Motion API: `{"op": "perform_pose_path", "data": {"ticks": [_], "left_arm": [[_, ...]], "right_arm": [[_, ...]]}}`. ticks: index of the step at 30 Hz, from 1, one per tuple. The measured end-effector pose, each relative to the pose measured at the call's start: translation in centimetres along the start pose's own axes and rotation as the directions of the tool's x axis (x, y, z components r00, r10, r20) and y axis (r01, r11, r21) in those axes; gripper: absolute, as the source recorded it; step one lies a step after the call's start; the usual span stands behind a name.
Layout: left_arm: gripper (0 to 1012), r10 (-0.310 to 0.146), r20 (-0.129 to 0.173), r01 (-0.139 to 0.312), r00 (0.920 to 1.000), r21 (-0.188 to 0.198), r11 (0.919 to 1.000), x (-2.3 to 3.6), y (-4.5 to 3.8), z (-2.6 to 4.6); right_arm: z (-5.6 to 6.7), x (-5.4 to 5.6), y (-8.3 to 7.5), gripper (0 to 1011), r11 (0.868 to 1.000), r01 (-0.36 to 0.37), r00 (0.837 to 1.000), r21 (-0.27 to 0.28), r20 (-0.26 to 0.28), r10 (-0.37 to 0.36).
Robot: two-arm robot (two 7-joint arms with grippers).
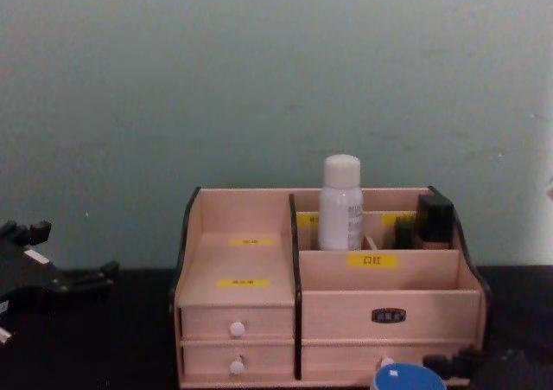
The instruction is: Pick up the facial cleanser and watermelon frost from the table and place them into the tiered storage box.
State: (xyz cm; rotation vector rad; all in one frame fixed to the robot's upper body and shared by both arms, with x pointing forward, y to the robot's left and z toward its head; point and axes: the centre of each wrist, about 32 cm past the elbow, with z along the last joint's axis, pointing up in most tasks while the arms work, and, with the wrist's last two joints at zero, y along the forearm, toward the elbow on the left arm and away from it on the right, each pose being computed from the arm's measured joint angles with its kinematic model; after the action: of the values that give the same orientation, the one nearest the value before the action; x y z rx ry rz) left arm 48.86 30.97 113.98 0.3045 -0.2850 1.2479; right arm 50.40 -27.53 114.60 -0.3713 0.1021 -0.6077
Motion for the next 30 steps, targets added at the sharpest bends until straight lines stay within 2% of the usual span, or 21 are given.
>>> {"op": "perform_pose_path", "data": {"ticks": [6, 10, 23, 30], "left_arm": [[1001, 0.0, 0.0, 0.0, 1.0, 0.0, 1.0, 0.0, 0.0, 0.0], [1001, 0.0, 0.0, 0.0, 1.0, 0.0, 1.0, 0.0, 0.0, 0.0], [1001, 0.0, 0.0, 0.0, 1.0, 0.0, 1.0, 0.0, 0.0, 0.0], [1001, 0.0, 0.0, 0.0, 1.0, 0.0, 1.0, 0.0, 0.0, 0.0]], "right_arm": [[0.0, 0.0, -0.02, 857, 1.0, -0.001, 1.0, 0.0, -0.001, 0.001], [-0.01, 0.01, -0.04, 721, 1.0, -0.001, 1.0, 0.001, -0.001, 0.001], [-0.01, 0.0, -0.05, 715, 1.0, -0.002, 1.0, 0.001, -0.002, 0.002], [0.49, -0.09, -0.62, 715, 0.999, -0.011, 1.0, 0.034, -0.015, 0.012]]}}
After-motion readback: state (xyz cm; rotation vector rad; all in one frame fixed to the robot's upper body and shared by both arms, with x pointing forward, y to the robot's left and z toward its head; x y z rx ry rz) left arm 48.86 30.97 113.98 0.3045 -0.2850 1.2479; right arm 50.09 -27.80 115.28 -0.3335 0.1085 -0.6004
